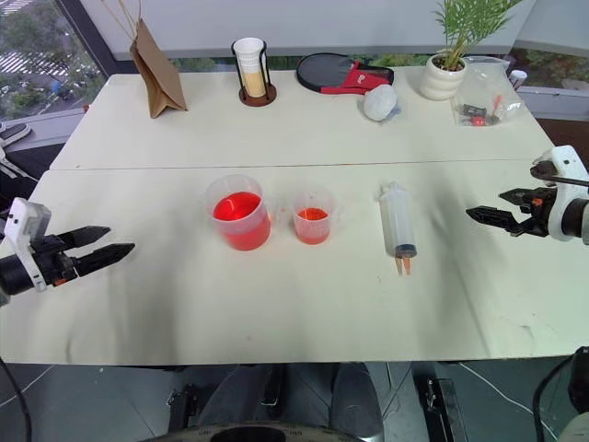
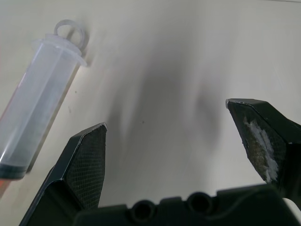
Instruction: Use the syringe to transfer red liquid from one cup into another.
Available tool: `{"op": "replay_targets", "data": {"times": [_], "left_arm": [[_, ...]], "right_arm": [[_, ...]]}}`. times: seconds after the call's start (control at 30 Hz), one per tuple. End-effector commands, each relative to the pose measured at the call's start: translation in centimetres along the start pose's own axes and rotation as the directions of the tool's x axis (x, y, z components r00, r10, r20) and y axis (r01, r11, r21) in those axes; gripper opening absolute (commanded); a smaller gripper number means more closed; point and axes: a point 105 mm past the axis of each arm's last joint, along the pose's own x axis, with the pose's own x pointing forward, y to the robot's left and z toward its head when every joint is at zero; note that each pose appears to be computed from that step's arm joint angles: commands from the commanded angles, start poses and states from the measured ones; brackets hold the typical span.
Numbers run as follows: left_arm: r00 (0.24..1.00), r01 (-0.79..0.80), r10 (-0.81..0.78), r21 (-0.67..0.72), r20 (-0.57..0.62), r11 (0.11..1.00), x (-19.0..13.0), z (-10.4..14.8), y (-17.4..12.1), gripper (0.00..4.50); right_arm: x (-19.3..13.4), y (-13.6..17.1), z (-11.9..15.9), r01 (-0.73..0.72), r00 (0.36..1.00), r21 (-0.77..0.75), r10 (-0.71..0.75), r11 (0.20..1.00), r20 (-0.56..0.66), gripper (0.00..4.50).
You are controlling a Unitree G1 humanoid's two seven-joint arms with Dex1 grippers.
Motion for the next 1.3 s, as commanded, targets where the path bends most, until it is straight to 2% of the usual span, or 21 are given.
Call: {"op": "replay_targets", "data": {"times": [0.03,0.13,0.27,0.47,0.63,0.73,0.8,0.87,0.93,1.0,1.07,1.17,1.3], "left_arm": [[0.998,-0.018,0.016,0.041,0.055,0.999,-0.4,1.5,0.3,4.43],[0.998,-0.025,0.022,0.054,0.051,0.998,-0.3,1.4,0.3,4.43],[0.998,-0.019,0.016,0.046,0.060,0.999,-0.3,1.5,0.1,4.43],[0.994,-0.042,0.036,0.055,0.105,0.998,0.1,2.5,0.5,4.43],[0.996,-0.033,0.026,0.086,0.088,0.996,0.8,2.8,0.8,4.43],[0.994,-0.057,0.046,0.108,0.097,0.992,1.9,3.1,1.6,4.43],[0.995,-0.016,0.001,0.141,0.104,0.990,2.2,4.2,1.2,4.43],[0.989,0.037,-0.062,0.183,0.132,0.982,2.2,6.4,0.4,4.43],[0.976,0.091,-0.131,0.217,0.176,0.972,2.2,9.2,-0.6,4.43],[0.967,0.165,-0.211,0.274,0.146,0.947,2.5,10.5,-1.8,4.43],[0.954,0.256,-0.294,0.339,0.064,0.905,2.9,10.7,-3.5,4.43],[0.921,0.352,-0.389,0.398,0.012,0.847,3.3,11.4,-6.1,4.43],[0.860,0.479,-0.503,0.482,-0.089,0.733,3.5,11.0,-10.5,4.43]], "right_arm": [[-0.3,0.0,0.8,0.004,1.000,-0.034,-0.003,0.999,0.018,4.50],[-0.1,-0.4,0.8,0.024,1.000,-0.032,-0.024,0.999,0.011,4.50],[0.4,-0.8,0.5,0.070,0.997,-0.137,-0.074,0.988,-0.024,4.50],[1.0,-1.4,0.6,0.108,0.994,-0.062,-0.110,0.992,-0.015,4.50],[1.1,-2.4,0.6,0.151,0.986,-0.094,-0.157,0.984,-0.058,4.50],[1.2,-2.6,2.6,0.156,0.988,-0.052,-0.157,0.986,-0.012,4.50],[1.0,-1.0,6.5,0.039,0.994,0.065,-0.045,0.997,0.099,4.50],[0.5,0.6,9.2,-0.055,0.989,0.054,0.047,0.997,0.141,4.50],[0.5,2.3,10.4,-0.117,0.987,-0.007,0.117,0.993,0.106,4.50],[1.3,3.9,11.1,-0.159,0.986,-0.011,0.160,0.987,0.057,4.50],[2.4,4.9,10.6,-0.160,0.986,-0.025,0.158,0.987,-0.046,4.50],[3.3,5.3,9.7,-0.144,0.981,-0.015,0.141,0.989,-0.131,4.50],[4.8,6.1,7.5,-0.129,0.961,0.028,0.132,0.991,-0.243,4.50]]}}
